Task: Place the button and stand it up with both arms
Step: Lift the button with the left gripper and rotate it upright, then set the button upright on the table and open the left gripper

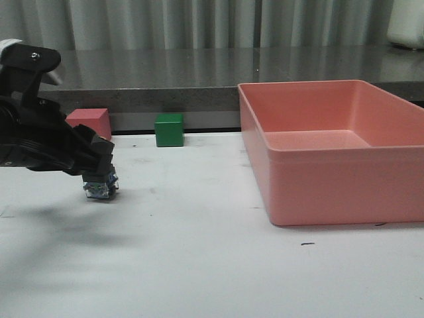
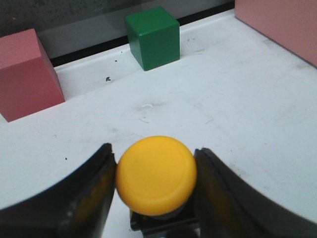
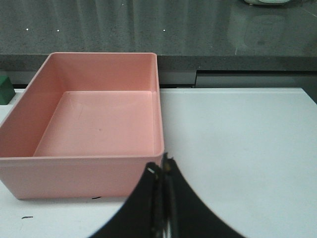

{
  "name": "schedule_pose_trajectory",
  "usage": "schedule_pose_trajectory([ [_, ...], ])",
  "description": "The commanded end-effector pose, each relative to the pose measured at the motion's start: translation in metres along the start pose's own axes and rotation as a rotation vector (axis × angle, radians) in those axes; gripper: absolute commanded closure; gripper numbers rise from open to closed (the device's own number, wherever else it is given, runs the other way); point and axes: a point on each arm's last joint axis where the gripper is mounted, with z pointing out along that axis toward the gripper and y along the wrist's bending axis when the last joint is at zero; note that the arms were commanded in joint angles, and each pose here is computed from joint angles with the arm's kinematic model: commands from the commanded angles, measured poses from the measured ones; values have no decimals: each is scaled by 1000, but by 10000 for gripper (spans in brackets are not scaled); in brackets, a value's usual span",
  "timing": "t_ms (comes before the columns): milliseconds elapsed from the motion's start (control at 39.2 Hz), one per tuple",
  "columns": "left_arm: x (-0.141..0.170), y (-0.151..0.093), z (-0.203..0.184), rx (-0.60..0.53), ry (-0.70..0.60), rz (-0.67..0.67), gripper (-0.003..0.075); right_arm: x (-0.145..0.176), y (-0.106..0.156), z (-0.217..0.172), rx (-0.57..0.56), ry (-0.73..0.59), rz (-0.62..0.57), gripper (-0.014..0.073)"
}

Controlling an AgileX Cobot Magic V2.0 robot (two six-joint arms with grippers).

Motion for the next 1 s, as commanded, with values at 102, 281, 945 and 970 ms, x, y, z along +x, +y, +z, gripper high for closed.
schedule_pose_trajectory([
  [102, -20, 3, -2, -14, -129, 0, 440, -14, 0, -2, 2, -95, -19, 666],
  [281, -20, 3, -2, -14, -131, 0, 435, -14, 0, -2, 2, -95, -19, 666],
  [945, -42, 1, -17, 7, -192, 43, 216, -14, 0, -2, 2, -95, -19, 666],
  [970, -46, 1, -21, 7, -188, 45, 216, -14, 0, -2, 2, -95, -19, 666],
])
